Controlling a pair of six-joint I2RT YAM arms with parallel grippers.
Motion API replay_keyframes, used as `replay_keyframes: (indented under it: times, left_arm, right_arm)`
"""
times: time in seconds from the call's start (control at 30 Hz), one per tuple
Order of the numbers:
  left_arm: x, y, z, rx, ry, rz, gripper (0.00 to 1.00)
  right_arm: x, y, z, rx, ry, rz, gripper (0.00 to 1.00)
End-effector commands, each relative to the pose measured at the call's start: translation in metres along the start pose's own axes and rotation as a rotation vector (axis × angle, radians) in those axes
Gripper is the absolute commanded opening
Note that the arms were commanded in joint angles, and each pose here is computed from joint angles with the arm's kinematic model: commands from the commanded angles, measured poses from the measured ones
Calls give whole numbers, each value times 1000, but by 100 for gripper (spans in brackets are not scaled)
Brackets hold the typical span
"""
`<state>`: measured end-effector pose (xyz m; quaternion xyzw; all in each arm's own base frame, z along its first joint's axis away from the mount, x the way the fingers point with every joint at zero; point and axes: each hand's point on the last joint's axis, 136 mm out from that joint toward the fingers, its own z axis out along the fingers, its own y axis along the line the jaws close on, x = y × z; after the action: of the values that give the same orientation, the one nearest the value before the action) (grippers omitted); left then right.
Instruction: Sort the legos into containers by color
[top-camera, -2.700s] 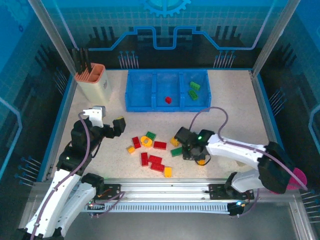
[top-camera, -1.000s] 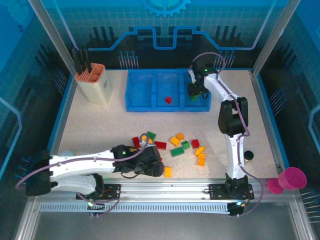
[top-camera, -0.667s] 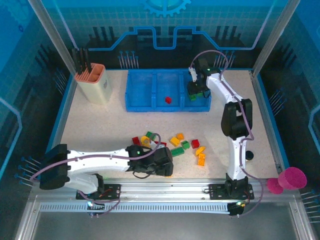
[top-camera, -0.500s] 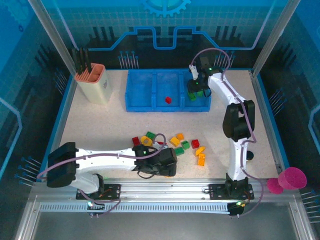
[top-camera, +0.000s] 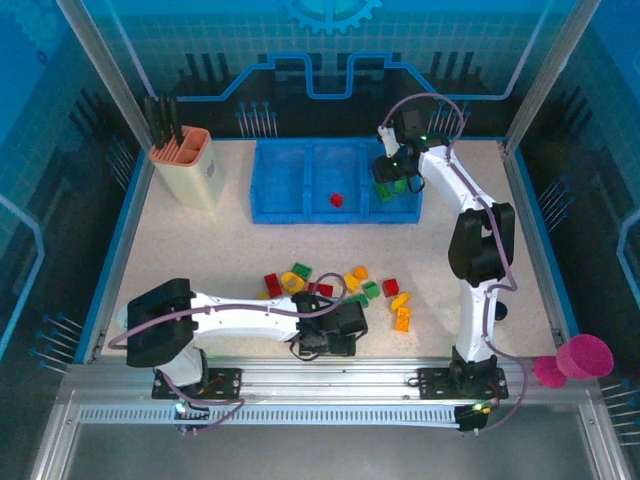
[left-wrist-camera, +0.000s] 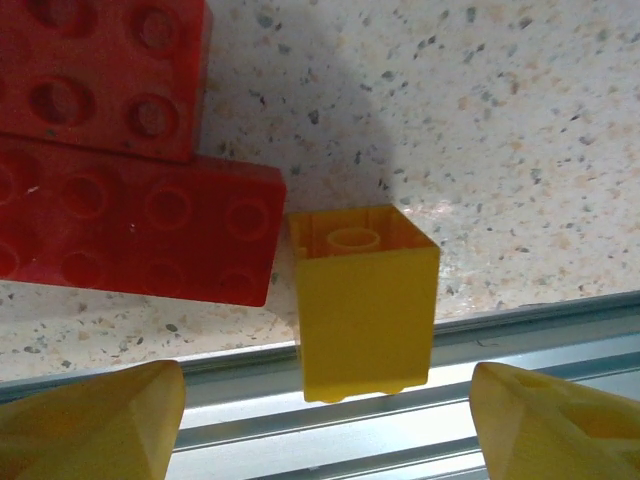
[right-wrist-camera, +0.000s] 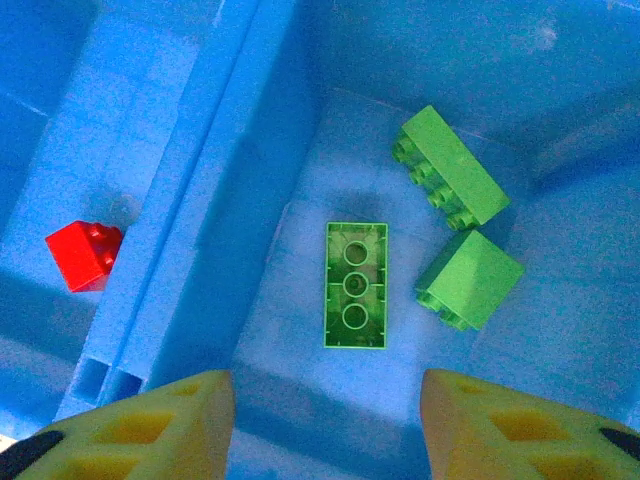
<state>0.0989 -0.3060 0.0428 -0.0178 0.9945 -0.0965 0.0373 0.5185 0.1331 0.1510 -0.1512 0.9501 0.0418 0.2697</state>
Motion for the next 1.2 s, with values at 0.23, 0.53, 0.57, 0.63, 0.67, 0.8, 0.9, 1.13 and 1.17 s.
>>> replay_keyframes:
  times: [0.23, 0.53, 0.57, 0.63, 0.67, 0.8, 0.9, 1.13, 1.17]
  left_arm:
    - [5, -25, 14, 22, 47, -5, 74]
    - [-6, -31, 22, -5, 33, 21, 58]
    - [-7, -30, 23, -10, 33, 22, 57]
    - [-8, -29, 25, -21, 31, 26, 53]
    - [-9, -28, 25, -25, 28, 28, 51]
    - [-10, -27, 31, -41, 35, 48, 46]
    - [-11, -29, 36, -42, 49, 59, 39]
    - [-41, -32, 13, -53, -50, 156, 30]
    - [-50, -32, 5, -48, -78, 169, 29]
  right_arm:
    - [-10, -2, -17, -9, -57, -9, 53]
    - [-10, -5, -21, -20, -66, -1, 53]
    - [-9, -5, -21, -20, -65, 1, 53]
    - [-7, -5, -22, -21, -59, 0, 53]
    - [-5, -5, -23, -18, -56, 0, 53]
    - [6, 1, -43, -29, -73, 11, 53]
    - [22, 12, -72, -68, -154, 70, 53]
    - [81, 31, -119, -72, -160, 98, 56]
    - [89, 31, -122, -71, -156, 105, 57]
